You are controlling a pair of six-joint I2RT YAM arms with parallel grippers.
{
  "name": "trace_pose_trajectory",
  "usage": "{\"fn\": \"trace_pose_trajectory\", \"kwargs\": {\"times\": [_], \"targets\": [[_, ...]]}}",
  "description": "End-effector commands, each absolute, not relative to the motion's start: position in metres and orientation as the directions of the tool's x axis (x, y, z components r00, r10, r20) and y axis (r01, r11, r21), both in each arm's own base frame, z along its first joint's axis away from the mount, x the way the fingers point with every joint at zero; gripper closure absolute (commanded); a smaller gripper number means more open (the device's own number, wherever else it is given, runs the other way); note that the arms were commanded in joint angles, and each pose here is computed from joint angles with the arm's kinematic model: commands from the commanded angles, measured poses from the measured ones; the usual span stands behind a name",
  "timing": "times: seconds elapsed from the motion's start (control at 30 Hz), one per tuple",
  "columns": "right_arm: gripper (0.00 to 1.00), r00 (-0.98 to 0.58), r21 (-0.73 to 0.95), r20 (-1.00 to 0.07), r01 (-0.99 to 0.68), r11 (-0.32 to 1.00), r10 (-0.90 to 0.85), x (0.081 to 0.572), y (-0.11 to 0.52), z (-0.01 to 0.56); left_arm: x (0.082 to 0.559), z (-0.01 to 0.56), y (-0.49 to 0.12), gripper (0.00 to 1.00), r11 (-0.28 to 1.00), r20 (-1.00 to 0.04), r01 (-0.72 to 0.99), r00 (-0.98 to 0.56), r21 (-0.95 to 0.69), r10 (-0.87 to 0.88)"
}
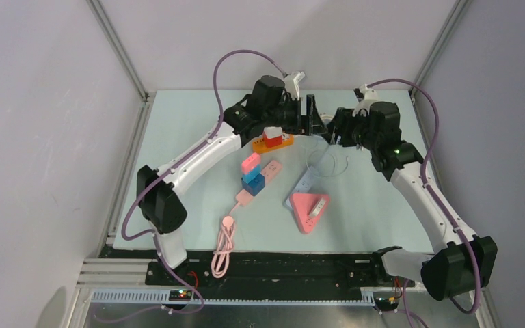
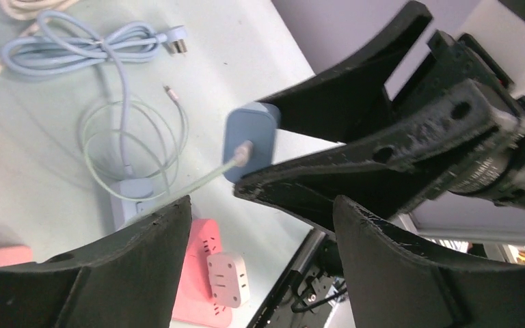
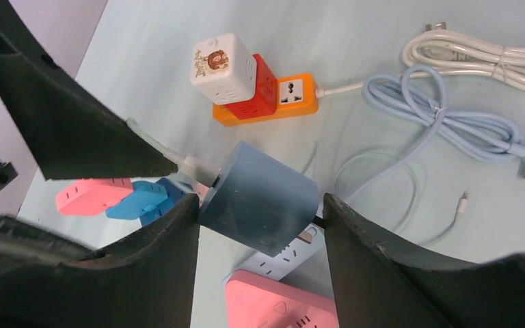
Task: Insert the plug
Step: Pick up the plug from the center of the board.
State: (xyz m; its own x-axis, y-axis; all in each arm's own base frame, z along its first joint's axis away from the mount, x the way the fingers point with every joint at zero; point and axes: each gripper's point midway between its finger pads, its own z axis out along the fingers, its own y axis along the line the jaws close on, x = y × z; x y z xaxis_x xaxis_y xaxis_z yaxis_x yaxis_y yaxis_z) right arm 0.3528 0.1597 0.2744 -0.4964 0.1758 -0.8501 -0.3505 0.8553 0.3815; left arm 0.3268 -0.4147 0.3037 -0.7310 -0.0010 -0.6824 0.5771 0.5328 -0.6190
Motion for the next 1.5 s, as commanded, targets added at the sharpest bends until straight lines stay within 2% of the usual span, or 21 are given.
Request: {"fn": "trace_pose_trajectory", "kwargs": {"times": [0.0, 0.27, 0.43, 0.57, 0.97, 1.27, 1.47], "targets": [[0.65, -0.424, 0.378, -0.890, -0.483, 0.790, 0.167, 0.343, 0.177, 0.305, 0.343, 0.325, -0.398, 0.20, 0.585, -0.736, 0.557, -0.668, -0.589, -0.105], [0.65, -0.431, 0.418, -0.881, -0.518, 0.747, 0.194, 0.337, 0.182, 0.307, 0.346, 0.327, -0.388, 0.20, 0.571, -0.703, 0.496, -0.678, -0.654, -0.216], [0.66, -0.441, 0.426, -0.880, -0.562, 0.709, 0.179, 0.333, 0.190, 0.307, 0.340, 0.345, -0.400, 0.20, 0.468, -0.692, 0.543, -0.680, -0.697, -0.243], [0.67, -0.453, 0.418, -0.880, -0.593, 0.688, 0.144, 0.329, 0.195, 0.301, 0.334, 0.344, -0.403, 0.21, 0.387, -0.637, 0.524, -0.721, -0.758, -0.271], [0.70, -0.420, 0.362, -0.903, -0.626, 0.691, 0.092, 0.327, 0.193, 0.294, 0.335, 0.357, -0.392, 0.26, 0.346, -0.623, 0.524, -0.714, -0.779, -0.321], [0.69, -0.375, 0.320, -0.925, -0.675, 0.665, 0.064, 0.326, 0.200, 0.299, 0.324, 0.334, -0.399, 0.29, 0.352, -0.657, 0.568, -0.718, -0.744, -0.230], [0.69, -0.358, 0.293, -0.933, -0.683, 0.669, 0.043, 0.326, 0.204, 0.298, 0.322, 0.313, -0.401, 0.39, 0.395, -0.650, 0.559, -0.746, -0.729, -0.144]]}}
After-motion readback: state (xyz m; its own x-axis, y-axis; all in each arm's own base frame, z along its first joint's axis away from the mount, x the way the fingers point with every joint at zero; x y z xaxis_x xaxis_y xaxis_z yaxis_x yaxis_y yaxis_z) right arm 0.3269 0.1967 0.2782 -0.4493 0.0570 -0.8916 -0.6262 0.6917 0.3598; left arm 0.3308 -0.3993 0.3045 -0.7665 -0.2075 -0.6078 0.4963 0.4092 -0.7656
